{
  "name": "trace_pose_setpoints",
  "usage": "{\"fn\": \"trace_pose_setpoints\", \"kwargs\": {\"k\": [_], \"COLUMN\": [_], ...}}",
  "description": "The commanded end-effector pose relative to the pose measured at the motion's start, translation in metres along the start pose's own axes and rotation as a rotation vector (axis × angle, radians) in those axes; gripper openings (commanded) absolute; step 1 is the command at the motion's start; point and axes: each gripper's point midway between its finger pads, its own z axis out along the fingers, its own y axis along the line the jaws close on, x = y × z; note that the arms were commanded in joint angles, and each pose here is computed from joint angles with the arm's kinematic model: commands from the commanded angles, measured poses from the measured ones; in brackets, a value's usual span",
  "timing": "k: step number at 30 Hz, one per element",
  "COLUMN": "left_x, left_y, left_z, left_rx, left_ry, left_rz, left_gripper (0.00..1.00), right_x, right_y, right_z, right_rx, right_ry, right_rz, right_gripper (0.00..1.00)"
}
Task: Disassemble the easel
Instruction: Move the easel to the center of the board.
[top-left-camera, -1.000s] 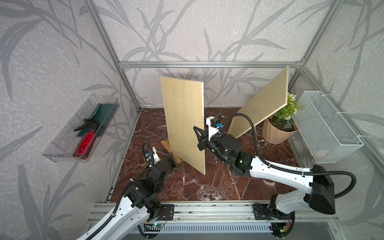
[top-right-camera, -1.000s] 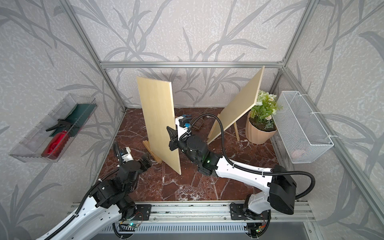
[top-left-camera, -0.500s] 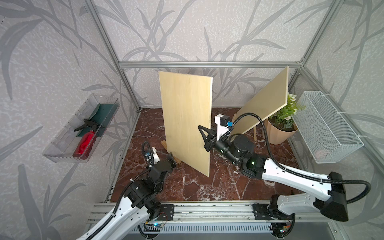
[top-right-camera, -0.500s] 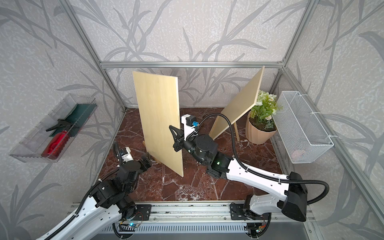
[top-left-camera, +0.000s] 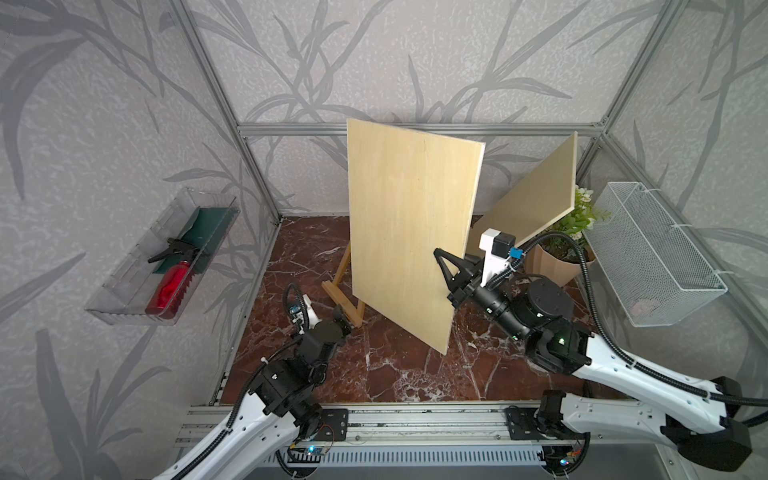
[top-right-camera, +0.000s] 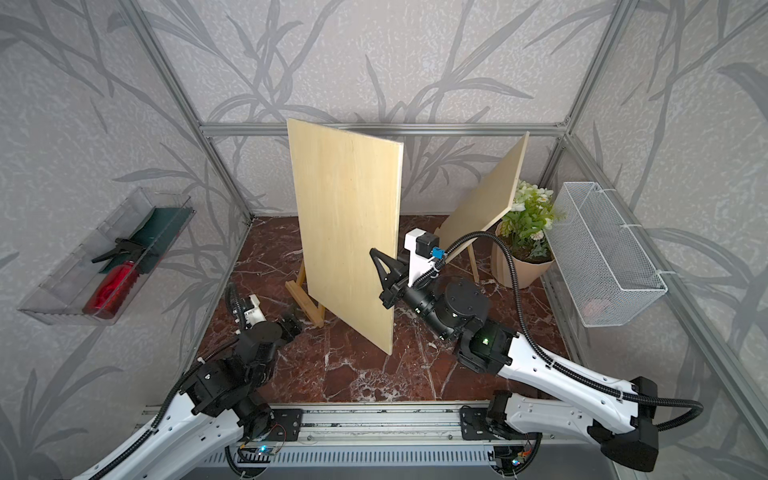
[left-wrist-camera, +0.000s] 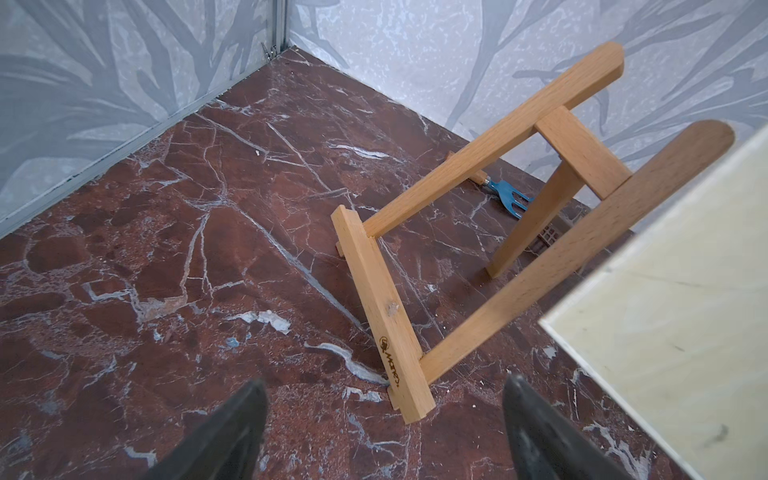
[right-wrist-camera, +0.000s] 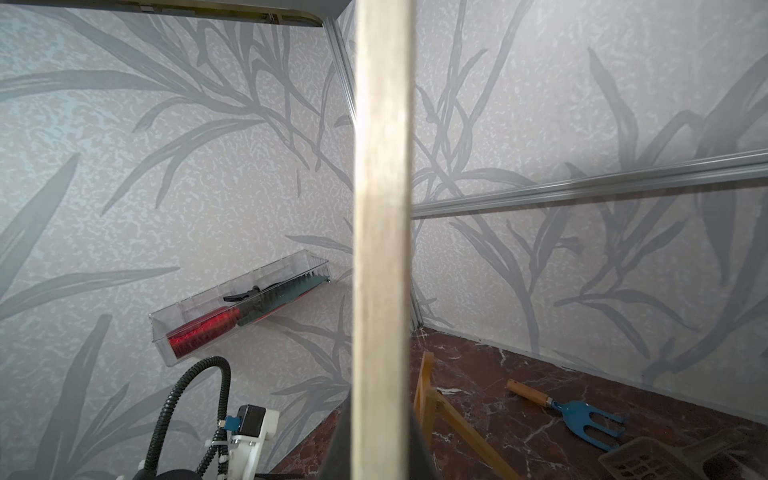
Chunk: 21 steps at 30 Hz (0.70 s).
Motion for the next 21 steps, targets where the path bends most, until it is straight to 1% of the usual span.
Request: {"fn": "trace_pose_setpoints", "kwargs": {"k": [1, 5, 10, 16, 18, 21], "left_x": [-0.001, 0.001, 0.006, 0.012, 0.014, 0.009], "left_y": [0.011, 0.006, -0.015, -0.053, -0.072, -0.091], "left_z": [0.003, 0.007, 0.013, 0.026, 0.034, 0.047], "left_rx": [-0.054, -0.048, 0.032, 0.133, 0.161, 0.152], "left_ry": [-0.030, -0.022, 0.006, 0.040, 0.067, 0.078], "left_rz": [0.006, 0.036, 0.079, 0.108, 0.146, 0.217], "left_gripper": [0.88, 0.89, 0.93, 0.95, 0.95, 0.96], "right_x": [-0.110, -0.114, -0.116, -0.104, -0.097, -0.086], "right_y": [0.021, 0.020, 0.014, 0.008, 0.005, 0.002], "right_z": [-0.048, -0.067, -0.086, -0.095, -0.096, -0.098], "right_rx": [-0.112, -0.126, -0.119, -0.102, -0.090, -0.084], "right_ry": [-0.320, -0.308, -0.292, -0.232, -0.211, -0.174], "right_rz": [0.071, 0.068, 0.047, 0.024, 0.014, 0.000], "right_gripper": [0.00, 0.00, 0.00, 0.00, 0.00, 0.00]}}
